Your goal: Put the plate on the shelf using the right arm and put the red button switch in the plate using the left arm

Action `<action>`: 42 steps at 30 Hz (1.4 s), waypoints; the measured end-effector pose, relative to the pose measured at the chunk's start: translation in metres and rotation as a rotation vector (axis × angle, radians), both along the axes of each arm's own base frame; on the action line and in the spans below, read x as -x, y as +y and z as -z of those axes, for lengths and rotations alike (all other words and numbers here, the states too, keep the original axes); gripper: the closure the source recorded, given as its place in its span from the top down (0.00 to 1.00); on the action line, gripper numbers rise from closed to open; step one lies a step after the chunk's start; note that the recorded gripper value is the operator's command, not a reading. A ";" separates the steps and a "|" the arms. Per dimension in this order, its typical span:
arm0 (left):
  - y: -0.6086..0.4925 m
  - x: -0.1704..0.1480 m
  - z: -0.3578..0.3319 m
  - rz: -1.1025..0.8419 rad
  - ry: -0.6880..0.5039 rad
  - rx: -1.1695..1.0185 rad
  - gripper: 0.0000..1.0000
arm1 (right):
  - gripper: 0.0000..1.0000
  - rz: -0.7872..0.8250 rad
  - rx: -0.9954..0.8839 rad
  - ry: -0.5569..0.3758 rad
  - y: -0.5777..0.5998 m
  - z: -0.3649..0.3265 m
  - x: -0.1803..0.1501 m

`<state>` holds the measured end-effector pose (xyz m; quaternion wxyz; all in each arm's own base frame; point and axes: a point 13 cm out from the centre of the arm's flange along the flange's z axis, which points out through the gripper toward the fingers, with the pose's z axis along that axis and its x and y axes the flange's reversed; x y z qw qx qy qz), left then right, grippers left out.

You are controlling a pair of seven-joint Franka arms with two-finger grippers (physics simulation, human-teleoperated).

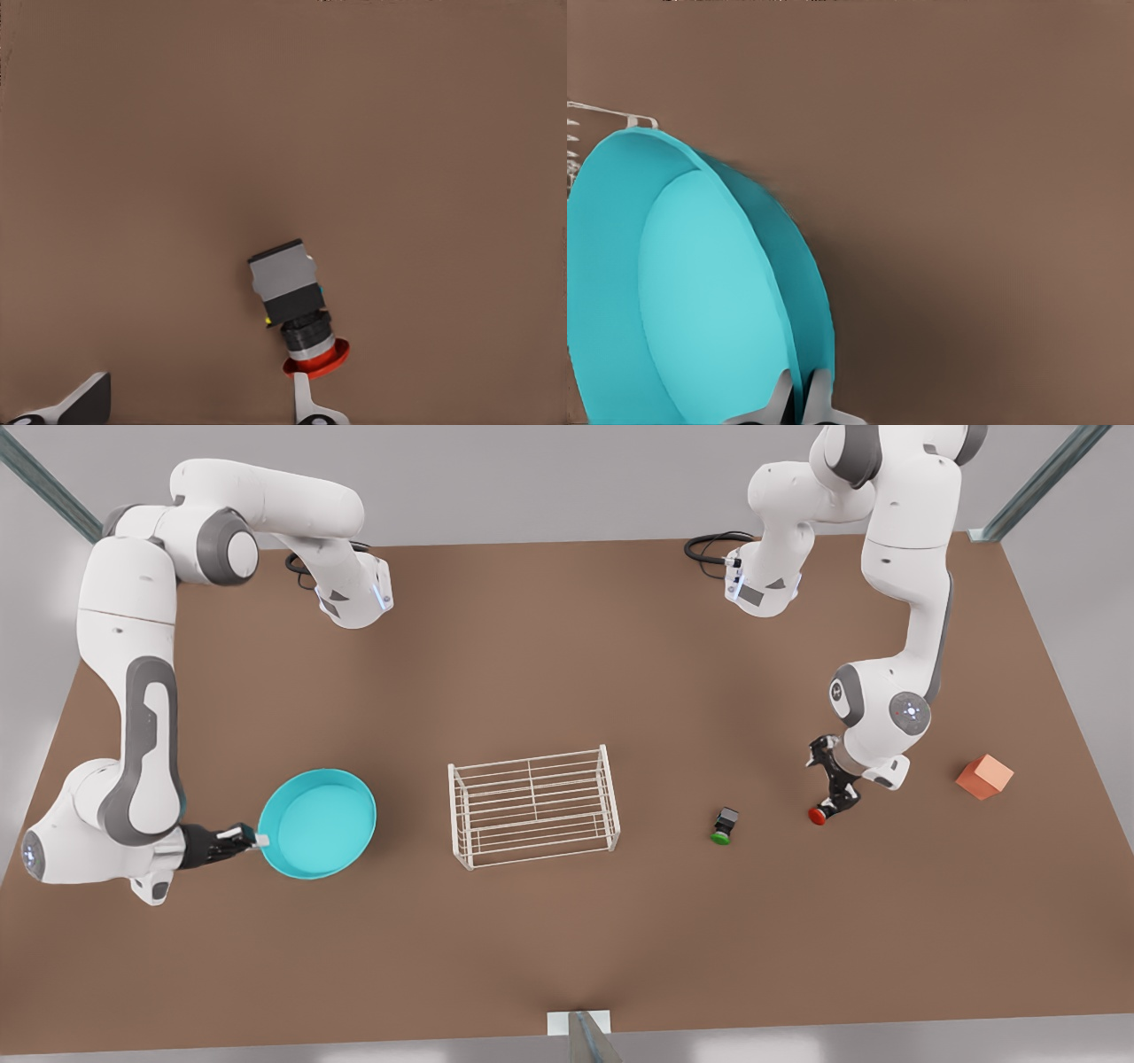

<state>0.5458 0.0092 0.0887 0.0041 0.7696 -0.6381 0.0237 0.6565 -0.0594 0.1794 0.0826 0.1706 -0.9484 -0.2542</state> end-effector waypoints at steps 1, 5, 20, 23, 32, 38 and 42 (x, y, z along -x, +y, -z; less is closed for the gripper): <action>0.000 -0.001 -0.001 -0.017 -0.004 0.000 1.00 | 0.19 -0.010 -0.010 -0.006 0.008 -0.010 -0.001; 0.001 -0.014 0.003 -0.075 -0.016 -0.005 1.00 | 0.19 -0.060 -0.050 -0.028 0.051 -0.048 -0.002; 0.042 -0.026 0.050 -0.265 -0.024 -0.050 1.00 | 0.19 -0.165 -0.114 -0.002 0.242 -0.106 0.011; 0.043 -0.025 0.056 -0.279 -0.025 -0.055 1.00 | 0.19 -0.161 -0.108 0.006 0.279 -0.108 0.016; 0.043 -0.030 0.058 -0.310 -0.047 -0.057 0.44 | 0.19 -0.106 -0.071 0.018 0.374 -0.087 0.026; 0.042 -0.040 0.049 -0.323 -0.070 -0.053 0.39 | 1.00 -0.043 -0.060 0.026 0.413 -0.071 0.028; 0.043 -0.042 0.047 -0.330 -0.073 -0.052 0.39 | 1.00 0.095 0.000 -0.061 0.335 -0.129 -0.012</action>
